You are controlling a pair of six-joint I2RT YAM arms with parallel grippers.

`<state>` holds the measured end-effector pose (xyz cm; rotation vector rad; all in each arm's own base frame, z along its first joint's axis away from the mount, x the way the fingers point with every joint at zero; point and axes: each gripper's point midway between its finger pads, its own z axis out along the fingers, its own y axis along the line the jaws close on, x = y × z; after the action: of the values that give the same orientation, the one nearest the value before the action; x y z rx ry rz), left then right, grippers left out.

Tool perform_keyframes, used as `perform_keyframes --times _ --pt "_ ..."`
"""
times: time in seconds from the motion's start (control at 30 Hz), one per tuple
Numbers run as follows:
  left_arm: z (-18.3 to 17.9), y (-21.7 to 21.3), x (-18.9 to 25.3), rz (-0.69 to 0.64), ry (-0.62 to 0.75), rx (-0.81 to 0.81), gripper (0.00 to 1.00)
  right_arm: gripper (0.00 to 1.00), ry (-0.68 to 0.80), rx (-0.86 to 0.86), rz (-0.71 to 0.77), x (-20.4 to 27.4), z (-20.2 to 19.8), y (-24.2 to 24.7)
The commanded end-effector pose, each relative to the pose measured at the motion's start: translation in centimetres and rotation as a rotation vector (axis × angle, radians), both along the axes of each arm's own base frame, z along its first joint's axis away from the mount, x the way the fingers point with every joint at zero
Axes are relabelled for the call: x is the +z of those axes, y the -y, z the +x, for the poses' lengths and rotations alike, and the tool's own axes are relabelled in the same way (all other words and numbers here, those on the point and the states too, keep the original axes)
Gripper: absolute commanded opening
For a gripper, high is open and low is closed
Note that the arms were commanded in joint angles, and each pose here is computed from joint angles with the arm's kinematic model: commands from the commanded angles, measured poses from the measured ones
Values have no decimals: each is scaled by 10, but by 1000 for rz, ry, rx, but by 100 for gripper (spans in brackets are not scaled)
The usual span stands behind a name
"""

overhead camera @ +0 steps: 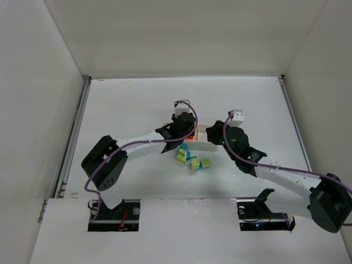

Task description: Sort the legos into containers by color

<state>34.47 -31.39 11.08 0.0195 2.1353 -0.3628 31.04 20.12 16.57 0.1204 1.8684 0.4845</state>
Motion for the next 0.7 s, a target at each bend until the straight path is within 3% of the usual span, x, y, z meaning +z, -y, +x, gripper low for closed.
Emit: perform_keyframes --times 0.0,0.2,0.27,0.37,0.43,0.57,0.67 --pt "13 8 37 -71 71 -6 36 50 42 -6 12 15 0 -1" --pt "2 -12 52 -103 101 6 37 39 -5 169 -49 3 -50 -39" --pt "-6 -25 51 -120 107 18 37 45 -22 244 -82 -4 -73 -51" --pt "-21 -45 46 -139 102 41 37 65 -57 319 -137 -15 -98 -64" --pt "-29 -59 44 -150 101 60 36 72 -79 346 -178 -23 -108 -71" --pt "-45 -81 47 -187 112 86 36 73 -113 321 -247 -39 -107 -76" --pt "-56 -98 46 -199 115 108 36 69 -138 307 -275 -51 -103 -80"
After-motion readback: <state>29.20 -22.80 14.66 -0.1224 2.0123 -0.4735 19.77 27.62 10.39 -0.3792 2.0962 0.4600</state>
